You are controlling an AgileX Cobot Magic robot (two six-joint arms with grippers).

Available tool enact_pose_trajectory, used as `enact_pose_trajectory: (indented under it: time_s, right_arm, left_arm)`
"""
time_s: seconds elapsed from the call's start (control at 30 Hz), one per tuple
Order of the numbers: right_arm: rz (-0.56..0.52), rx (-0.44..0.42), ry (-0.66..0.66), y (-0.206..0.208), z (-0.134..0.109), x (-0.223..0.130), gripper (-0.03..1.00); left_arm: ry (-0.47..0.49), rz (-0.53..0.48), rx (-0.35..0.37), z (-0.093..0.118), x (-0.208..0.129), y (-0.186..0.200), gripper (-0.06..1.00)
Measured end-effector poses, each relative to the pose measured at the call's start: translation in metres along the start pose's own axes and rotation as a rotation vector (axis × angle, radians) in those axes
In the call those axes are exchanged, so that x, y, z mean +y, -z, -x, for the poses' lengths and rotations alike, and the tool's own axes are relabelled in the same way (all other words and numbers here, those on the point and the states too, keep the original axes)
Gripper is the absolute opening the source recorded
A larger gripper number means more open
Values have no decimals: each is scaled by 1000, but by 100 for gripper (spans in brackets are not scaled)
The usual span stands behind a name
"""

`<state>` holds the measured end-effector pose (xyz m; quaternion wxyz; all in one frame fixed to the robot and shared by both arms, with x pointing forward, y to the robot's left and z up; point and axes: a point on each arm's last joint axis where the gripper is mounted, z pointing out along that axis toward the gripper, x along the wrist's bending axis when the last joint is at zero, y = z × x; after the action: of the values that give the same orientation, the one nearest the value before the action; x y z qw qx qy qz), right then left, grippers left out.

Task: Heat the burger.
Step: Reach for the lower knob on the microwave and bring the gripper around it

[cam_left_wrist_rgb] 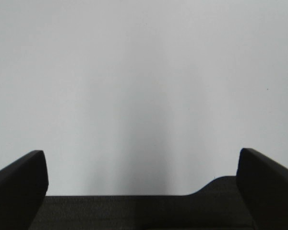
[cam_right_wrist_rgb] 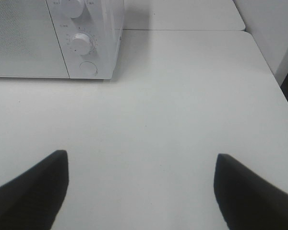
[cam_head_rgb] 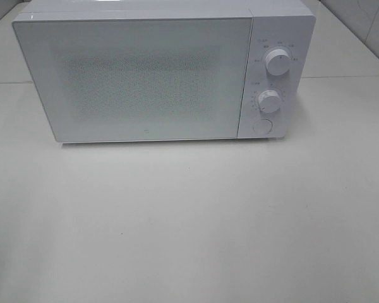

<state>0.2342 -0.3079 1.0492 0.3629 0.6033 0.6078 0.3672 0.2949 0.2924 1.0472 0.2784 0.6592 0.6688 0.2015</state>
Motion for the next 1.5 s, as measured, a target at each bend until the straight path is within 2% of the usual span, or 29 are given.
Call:
enact_pose_trajectory:
  time_s: [0.07, 0.17, 0.23, 0.27, 0.33, 0.37, 0.43, 1.5]
  right_arm:
    - [0, 0, 0, 0, 0, 0, 75]
    - [0, 0, 0, 0, 0, 0, 75]
    - [0, 0, 0, 0, 0, 0, 75]
    - [0, 0, 0, 0, 0, 0, 75]
    - [0, 0, 0, 0, 0, 0, 75]
    - [0, 0, 0, 0, 0, 0, 75]
    - [0, 0, 0, 0, 0, 0, 75]
    - [0, 0, 0, 0, 0, 0, 75]
  left_arm:
    - [-12, 82, 1, 1, -7, 11, 99]
    - [-16, 106, 2, 2, -9, 14, 99]
    - [-28, 196, 2, 3, -18, 25, 99]
    - [-28, 196, 2, 3, -18, 25, 99]
    - [-45, 330, 1, 5, -34, 40, 99]
    - [-45, 330, 1, 5, -34, 40, 99]
    - [-54, 392, 1, 6, -42, 46, 99]
    - [-59, 406, 10, 5, -44, 47, 99]
